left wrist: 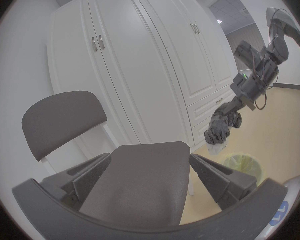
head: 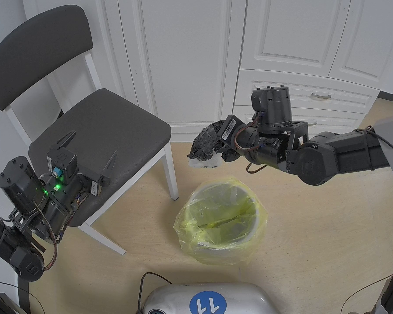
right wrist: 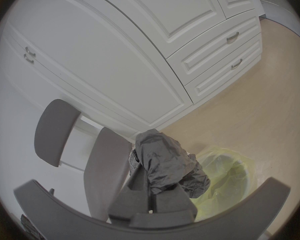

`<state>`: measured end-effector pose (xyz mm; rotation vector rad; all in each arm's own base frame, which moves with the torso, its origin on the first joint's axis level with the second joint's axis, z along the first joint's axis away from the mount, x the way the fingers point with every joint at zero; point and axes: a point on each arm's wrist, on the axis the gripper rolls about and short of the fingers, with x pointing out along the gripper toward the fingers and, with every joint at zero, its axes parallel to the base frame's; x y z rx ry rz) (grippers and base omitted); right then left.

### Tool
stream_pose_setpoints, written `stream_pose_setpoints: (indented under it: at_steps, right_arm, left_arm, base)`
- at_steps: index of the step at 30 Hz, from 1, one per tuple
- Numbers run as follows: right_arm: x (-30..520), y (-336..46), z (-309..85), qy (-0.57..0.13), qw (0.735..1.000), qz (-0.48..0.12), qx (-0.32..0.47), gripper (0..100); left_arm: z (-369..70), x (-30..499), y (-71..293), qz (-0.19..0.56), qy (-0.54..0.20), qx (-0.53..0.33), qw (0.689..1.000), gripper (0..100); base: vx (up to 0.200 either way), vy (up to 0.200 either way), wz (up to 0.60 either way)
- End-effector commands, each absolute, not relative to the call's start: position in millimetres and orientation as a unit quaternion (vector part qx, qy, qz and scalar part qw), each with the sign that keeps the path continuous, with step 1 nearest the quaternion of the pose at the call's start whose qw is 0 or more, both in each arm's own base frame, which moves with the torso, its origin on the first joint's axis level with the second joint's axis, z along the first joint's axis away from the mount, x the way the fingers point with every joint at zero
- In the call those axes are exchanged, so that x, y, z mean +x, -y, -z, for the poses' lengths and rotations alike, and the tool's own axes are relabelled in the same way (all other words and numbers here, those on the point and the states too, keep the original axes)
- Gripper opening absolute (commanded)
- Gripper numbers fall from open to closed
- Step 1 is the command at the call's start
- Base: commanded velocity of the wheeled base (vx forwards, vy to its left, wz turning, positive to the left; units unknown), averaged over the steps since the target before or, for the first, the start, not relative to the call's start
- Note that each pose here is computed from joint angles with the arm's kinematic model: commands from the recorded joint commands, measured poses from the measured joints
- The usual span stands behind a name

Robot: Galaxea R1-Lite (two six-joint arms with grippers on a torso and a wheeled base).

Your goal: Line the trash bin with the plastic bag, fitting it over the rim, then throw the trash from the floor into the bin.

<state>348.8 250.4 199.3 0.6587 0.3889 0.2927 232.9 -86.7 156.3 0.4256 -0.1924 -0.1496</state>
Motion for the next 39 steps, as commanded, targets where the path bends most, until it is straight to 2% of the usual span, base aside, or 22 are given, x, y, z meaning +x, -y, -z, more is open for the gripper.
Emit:
stream_pose_setpoints:
  at_steps: [1, 4, 8, 16, 23, 30, 39]
  right_arm:
    - [363, -257, -172, -0.212, 0.919, -0.126, 0.306, 0]
    - [366, -253, -164, -0.230, 0.921, -0.112, 0.295, 0]
    - [360, -241, -172, -0.260, 0.920, -0.092, 0.278, 0]
    - [345, -230, -168, -0.339, 0.912, -0.086, 0.214, 0]
    - [374, -226, -111, -0.384, 0.904, -0.048, 0.182, 0]
    - [382, -236, -76, -0.414, 0.894, -0.046, 0.164, 0]
    - [383, -238, -64, -0.424, 0.890, -0.044, 0.161, 0]
  left_arm:
    - [-157, 233, 87, 0.074, 0.096, 0.210, 0.970, 100]
    - [-156, 233, 86, 0.073, 0.095, 0.211, 0.970, 100]
    - [-157, 234, 85, 0.071, 0.095, 0.210, 0.971, 100]
    - [-153, 233, 87, 0.075, 0.089, 0.212, 0.970, 100]
    - [-152, 232, 87, 0.076, 0.087, 0.214, 0.970, 100]
    - [-153, 233, 87, 0.076, 0.089, 0.213, 0.970, 100]
    - [-150, 234, 88, 0.077, 0.083, 0.215, 0.970, 100]
  base:
    - [0.000, 0.000, 0.00]
    - [0.000, 0.000, 0.00]
    - [0.000, 0.000, 0.00]
    - [0.000, 0.000, 0.00]
    - [0.000, 0.000, 0.00]
    - [0.000, 0.000, 0.00]
    - [0.000, 0.000, 0.00]
